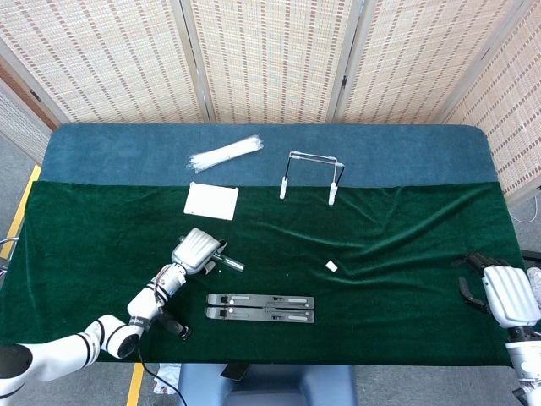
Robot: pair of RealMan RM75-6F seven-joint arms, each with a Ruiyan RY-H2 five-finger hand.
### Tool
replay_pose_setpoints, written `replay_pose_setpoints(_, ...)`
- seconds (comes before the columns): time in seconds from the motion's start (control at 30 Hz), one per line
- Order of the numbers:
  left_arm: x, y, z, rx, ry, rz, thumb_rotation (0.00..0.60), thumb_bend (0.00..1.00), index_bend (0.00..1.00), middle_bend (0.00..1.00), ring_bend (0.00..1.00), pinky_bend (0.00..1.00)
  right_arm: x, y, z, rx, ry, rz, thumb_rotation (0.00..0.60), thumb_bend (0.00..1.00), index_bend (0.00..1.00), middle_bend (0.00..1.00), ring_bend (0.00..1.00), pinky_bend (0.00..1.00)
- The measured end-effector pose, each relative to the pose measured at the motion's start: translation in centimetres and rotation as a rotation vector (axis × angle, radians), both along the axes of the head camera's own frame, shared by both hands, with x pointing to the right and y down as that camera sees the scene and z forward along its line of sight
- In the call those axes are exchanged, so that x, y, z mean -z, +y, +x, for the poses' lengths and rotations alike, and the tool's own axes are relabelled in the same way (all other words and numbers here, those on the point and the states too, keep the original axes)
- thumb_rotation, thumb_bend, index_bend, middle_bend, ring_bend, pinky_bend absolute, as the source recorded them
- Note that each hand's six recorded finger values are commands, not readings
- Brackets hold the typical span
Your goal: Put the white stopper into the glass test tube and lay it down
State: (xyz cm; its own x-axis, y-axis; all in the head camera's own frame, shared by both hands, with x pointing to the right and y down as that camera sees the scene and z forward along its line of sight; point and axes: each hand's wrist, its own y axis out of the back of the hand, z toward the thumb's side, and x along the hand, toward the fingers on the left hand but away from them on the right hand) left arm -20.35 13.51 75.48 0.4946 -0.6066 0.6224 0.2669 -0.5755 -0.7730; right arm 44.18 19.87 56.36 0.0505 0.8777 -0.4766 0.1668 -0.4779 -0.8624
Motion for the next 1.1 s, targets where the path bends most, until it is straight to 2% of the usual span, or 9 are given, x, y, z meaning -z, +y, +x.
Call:
replay_pose_setpoints(0.43,-0.4,-0.3,-0.2,0.002,-0.006,0.01,0.6,0.38,0.51,0.87,0.79,0.8,0.0,0.0,0.2,-0.008,0.0,-0.002,0.6,0.56,0.4,0.43,0.45,0.41)
replay_pose_setpoints(0.7,-0.6,-0.3,-0.1,0.012,-0.003,0.016,0.6,0.38,0.59,0.88,0.8,0.8,0.2,0.0,0.2,-0.012,-0.003,0.003,0.6,0.56,0.41,0.44,0.47,0.41)
replay_pose_setpoints(0.83,-0.3,-0.4,-0.1,0.042,0.026,0.009,0.6,0.41,0.64,0.89,0.81,0.8,0.3,0.0,0.1,-0.007,-0.008,0.008,0.6,0.56,0.42,0.45,0.48,0.41)
replay_pose_setpoints(0.97,0.2,-0.1,0.0,0.103,0.082,-0.041,0.6,0.43,0.65,0.89,0.81,0.8,0.4,-0.2,-0.4,0.021,-0.012,0.006,0.6,0.56,0.42,0.46,0.52,0.41)
replay_pose_setpoints(1.03,0.8,0.1,0.1,0.13,0.116,-0.062,0.6,0.43,0.65,0.89,0.81,0.8,0.3,-0.5,-0.9,0.044,-0.014,0.003,0.6,0.56,0.42,0.47,0.56,0.43)
replay_pose_setpoints(1.1,1.6,0.2,0.1,0.151,0.146,-0.073,0.6,0.44,0.65,0.89,0.81,0.8,0.2,-0.9,-1.6,0.073,-0.017,-0.002,0.6,0.56,0.42,0.51,0.62,0.51)
